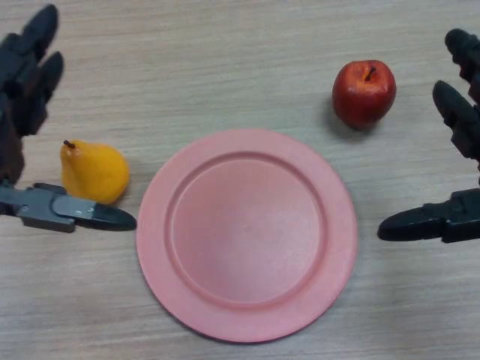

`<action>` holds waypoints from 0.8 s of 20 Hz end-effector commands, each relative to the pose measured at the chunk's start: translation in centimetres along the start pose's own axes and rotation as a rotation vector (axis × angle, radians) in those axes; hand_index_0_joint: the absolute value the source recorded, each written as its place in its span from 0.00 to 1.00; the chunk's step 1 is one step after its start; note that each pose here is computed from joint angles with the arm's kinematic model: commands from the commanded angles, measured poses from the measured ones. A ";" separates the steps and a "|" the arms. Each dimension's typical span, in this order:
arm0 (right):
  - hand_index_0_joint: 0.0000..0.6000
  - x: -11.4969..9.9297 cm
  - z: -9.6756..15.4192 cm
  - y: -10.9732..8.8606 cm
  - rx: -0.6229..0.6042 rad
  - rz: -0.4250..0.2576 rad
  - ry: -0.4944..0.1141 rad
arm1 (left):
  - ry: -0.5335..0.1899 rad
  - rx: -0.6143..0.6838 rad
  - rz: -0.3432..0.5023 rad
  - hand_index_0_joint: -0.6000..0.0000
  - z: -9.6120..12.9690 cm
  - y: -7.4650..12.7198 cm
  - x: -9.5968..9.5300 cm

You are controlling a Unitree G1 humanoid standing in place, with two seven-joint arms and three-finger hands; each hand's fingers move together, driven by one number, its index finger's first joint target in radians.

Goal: Pick up the red apple and place it on the plate

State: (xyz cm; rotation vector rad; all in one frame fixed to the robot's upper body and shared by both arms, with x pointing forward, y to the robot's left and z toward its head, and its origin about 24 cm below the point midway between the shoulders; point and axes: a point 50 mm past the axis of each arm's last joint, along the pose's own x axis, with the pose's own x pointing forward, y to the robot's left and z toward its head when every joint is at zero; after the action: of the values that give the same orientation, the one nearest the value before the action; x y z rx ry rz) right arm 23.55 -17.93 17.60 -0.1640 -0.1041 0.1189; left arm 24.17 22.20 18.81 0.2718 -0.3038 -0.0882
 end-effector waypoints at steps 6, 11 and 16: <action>0.00 0.0 2.6 -1.2 -0.042 -0.055 -0.235 | -0.167 0.088 0.090 1.00 2.1 1.5 0.2; 0.00 2.6 2.6 -1.5 -0.051 -0.100 -0.272 | -0.184 0.121 0.082 1.00 2.1 1.4 -0.1; 0.00 6.4 2.0 -2.1 -0.121 -0.109 -0.282 | -0.206 0.109 0.124 1.00 3.0 2.1 -0.5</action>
State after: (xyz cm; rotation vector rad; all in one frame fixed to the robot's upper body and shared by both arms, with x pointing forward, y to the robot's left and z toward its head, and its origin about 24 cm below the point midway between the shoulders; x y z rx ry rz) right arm 30.63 -18.30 15.73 -0.2203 -0.1185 0.0558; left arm 24.33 22.37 18.48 0.2791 -0.3198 -0.0534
